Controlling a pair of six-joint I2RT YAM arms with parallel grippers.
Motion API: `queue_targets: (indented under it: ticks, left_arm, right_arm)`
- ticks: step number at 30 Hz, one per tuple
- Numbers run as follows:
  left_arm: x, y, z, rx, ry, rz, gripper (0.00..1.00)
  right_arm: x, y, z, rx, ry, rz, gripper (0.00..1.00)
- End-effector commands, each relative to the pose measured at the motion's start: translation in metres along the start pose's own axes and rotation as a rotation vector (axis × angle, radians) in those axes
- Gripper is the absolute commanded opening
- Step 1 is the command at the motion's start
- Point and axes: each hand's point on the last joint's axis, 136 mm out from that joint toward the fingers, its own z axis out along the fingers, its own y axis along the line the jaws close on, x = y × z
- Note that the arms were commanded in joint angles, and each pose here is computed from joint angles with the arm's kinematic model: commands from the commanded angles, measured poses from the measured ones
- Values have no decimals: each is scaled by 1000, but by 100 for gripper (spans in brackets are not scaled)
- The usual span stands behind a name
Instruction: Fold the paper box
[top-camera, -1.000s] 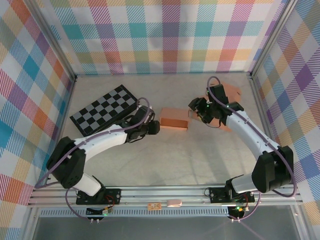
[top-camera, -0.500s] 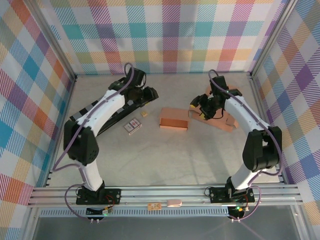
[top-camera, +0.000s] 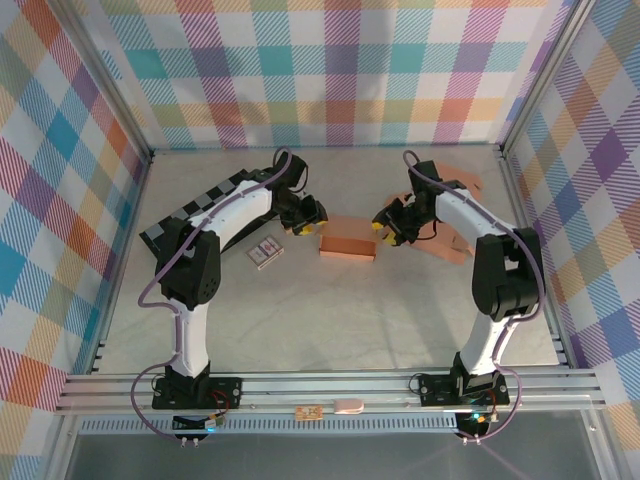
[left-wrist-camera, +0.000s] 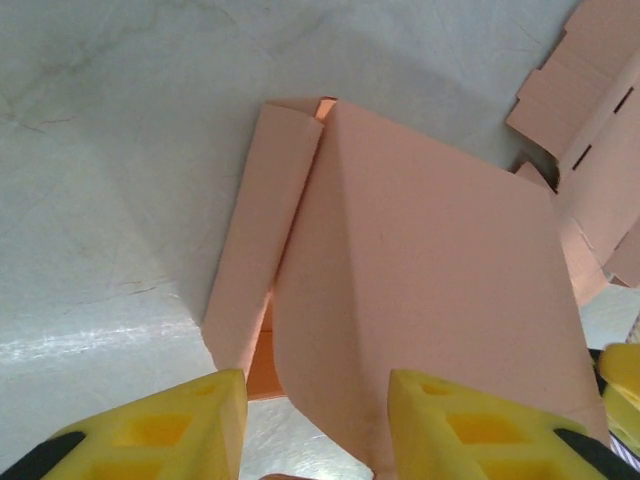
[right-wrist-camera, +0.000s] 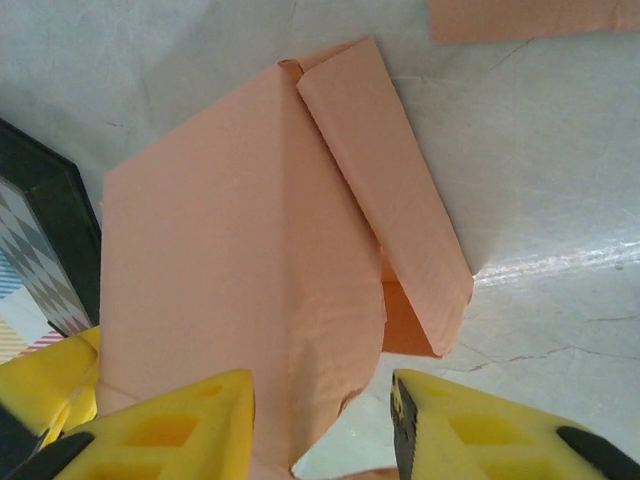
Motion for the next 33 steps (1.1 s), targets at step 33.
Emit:
queue_targets:
  ticks: [33]
  left_arm:
    - [24,27,23,-40,72,54,37]
  right_arm:
    - [-1,-24,27,86,55,-92,39]
